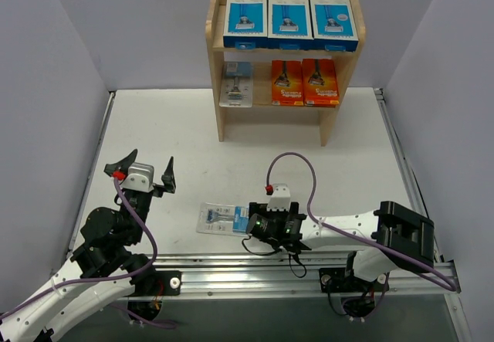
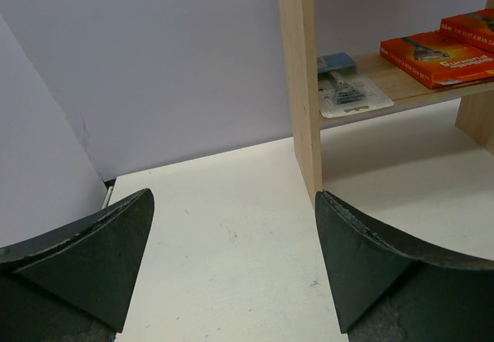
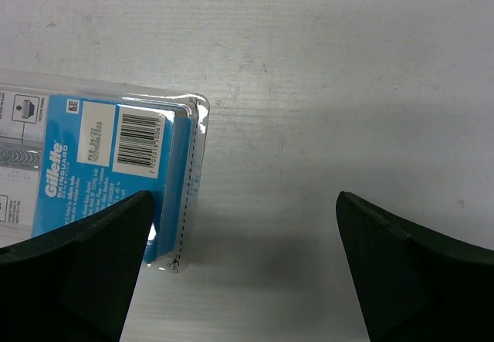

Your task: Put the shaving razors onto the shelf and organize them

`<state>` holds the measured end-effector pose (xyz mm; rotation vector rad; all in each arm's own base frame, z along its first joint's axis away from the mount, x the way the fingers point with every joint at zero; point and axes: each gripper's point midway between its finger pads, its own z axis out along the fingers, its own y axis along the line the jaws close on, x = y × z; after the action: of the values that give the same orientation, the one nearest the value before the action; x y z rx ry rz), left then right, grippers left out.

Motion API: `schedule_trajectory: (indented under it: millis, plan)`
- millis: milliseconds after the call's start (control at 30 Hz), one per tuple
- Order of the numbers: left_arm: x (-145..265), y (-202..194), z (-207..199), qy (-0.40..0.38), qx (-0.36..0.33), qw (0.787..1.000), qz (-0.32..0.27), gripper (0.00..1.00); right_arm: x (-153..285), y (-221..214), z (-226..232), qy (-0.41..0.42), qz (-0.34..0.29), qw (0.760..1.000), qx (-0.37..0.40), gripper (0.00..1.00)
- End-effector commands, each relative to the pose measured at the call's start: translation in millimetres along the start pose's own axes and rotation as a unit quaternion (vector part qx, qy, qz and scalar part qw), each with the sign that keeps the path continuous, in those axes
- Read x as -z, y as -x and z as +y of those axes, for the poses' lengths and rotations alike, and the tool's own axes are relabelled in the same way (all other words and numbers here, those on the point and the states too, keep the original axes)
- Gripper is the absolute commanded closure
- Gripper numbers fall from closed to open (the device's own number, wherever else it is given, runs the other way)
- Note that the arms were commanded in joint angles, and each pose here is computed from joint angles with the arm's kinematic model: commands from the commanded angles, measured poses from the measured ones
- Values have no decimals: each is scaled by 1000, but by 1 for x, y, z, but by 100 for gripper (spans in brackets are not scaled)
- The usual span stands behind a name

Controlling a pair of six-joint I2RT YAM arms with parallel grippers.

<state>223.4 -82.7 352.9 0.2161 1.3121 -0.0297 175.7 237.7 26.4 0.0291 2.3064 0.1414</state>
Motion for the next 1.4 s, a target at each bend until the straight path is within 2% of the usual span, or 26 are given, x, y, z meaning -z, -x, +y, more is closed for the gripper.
schedule_trajectory:
  millis: [0, 300, 500, 667, 767, 1367]
  plan:
    - [1, 19, 2, -7, 21, 1000, -20, 6, 6, 17, 3, 1, -20, 1000, 3, 0]
    - [1, 20, 2, -7, 23, 1000, -20, 6, 34, 12, 16, 60, -51, 997, -20, 3]
    - [1, 19, 1, -9, 23, 1000, -18, 6, 35, -15, 25, 82, -22, 996, 20, 4]
    - [0, 18, 0, -9, 22, 1000, -17, 6, 27, -30, 15, 44, -10, 998, 35, 3]
    - [1, 19, 0, -10, 22, 1000, -18, 6, 25, -31, 6, 25, -13, 1000, 15, 3]
    - [3, 25, 2, -15, 33, 999, -27, 6, -2, -14, -17, -15, -13, 1000, -24, 1]
